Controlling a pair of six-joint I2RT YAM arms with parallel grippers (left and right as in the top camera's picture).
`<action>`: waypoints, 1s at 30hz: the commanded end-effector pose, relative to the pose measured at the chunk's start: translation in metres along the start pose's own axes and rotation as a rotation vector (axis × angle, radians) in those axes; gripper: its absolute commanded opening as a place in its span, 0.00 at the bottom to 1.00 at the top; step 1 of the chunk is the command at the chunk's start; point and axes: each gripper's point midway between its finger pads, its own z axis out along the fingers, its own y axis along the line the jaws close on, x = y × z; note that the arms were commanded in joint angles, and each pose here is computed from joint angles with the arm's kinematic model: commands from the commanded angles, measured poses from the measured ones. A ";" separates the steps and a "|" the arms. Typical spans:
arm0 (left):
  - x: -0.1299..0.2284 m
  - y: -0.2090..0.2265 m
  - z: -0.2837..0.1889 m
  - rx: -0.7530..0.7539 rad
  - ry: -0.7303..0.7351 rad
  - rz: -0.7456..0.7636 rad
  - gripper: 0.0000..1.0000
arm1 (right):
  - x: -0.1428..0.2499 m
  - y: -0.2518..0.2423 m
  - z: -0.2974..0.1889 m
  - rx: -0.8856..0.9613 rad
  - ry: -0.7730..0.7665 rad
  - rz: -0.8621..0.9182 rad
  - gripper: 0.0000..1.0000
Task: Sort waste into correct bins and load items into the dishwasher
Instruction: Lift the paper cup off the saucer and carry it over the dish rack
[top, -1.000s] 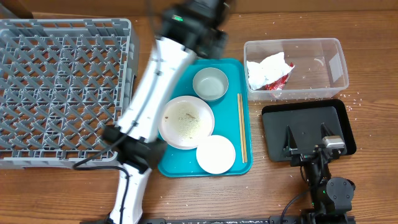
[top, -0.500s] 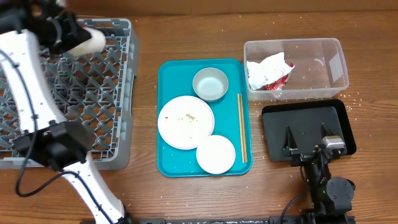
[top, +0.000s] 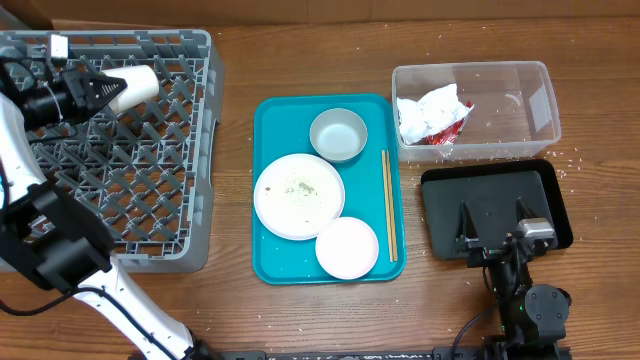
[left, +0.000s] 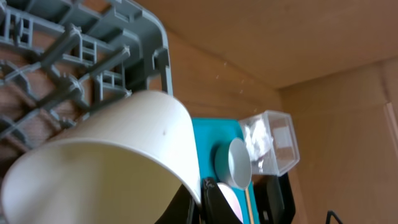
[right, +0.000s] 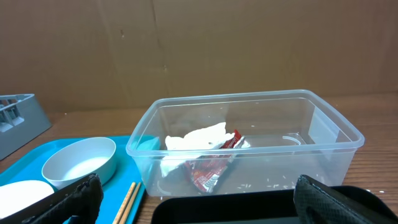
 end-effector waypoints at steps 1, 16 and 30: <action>-0.001 -0.007 -0.001 0.173 -0.071 0.043 0.07 | 0.002 0.000 0.000 -0.001 -0.002 -0.003 1.00; 0.014 0.032 0.022 0.210 -0.097 -0.028 0.07 | 0.002 0.000 0.000 -0.001 -0.002 -0.003 1.00; 0.024 0.111 0.018 -0.207 -0.081 -0.275 0.04 | 0.002 0.000 0.000 -0.001 -0.002 -0.003 1.00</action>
